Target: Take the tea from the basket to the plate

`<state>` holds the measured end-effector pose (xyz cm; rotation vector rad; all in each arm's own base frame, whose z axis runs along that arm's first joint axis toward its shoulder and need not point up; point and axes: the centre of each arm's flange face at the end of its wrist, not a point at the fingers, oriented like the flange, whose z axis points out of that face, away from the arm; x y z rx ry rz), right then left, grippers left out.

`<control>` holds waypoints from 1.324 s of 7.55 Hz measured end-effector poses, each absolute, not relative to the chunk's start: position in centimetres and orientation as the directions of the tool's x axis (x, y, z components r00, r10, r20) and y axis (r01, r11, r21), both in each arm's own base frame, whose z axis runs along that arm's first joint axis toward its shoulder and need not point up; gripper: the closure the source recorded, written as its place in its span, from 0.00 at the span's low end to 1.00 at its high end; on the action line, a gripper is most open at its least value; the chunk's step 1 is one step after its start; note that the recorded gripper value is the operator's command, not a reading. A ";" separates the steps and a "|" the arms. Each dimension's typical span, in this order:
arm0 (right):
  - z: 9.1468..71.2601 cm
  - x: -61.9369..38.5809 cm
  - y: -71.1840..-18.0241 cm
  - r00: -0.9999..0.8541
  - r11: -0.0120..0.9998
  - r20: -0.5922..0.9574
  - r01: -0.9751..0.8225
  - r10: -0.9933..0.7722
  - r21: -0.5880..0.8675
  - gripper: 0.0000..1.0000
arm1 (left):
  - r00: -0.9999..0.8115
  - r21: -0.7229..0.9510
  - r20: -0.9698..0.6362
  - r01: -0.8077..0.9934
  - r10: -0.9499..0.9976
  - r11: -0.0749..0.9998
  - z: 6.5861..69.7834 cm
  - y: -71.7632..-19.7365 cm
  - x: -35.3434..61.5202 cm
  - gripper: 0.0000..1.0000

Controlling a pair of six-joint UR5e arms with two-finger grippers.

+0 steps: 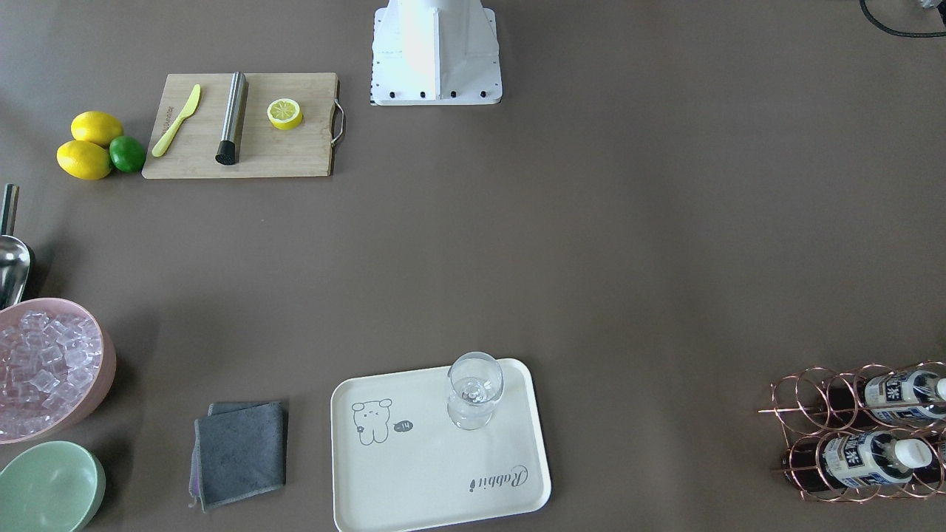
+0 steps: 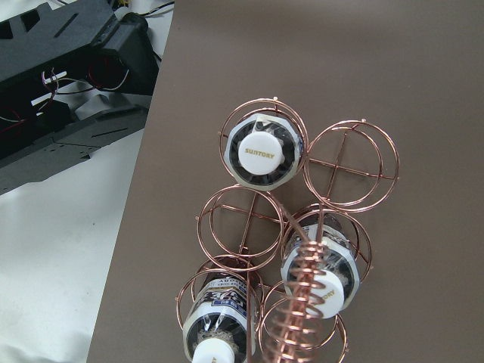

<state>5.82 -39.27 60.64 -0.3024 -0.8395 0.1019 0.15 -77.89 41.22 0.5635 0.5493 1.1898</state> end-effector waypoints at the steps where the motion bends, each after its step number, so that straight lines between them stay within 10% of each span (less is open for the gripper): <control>1: 60.7 5.8 -39.2 0.666 0.952 0.716 0.030 0.209 -0.305 0.00 | 0.273 0.667 -0.095 -0.696 0.957 0.264 40.8 -77.9 0.6 0.02; 6: 60.7 5.8 -39.0 0.666 0.950 0.715 0.029 0.214 -0.311 0.00 | 0.256 0.666 -0.103 -0.700 0.961 0.258 41.2 -77.6 2.1 0.04; 8: 60.7 5.8 -38.9 0.665 0.950 0.715 0.029 0.214 -0.312 0.00 | 0.255 0.663 -0.112 -0.700 0.960 0.263 42.1 -77.3 2.1 0.72; 10: 60.7 5.8 -38.9 0.665 0.949 0.715 0.029 0.215 -0.313 0.00 | 0.258 0.661 -0.122 -0.699 0.958 0.273 43.3 -76.9 1.6 0.63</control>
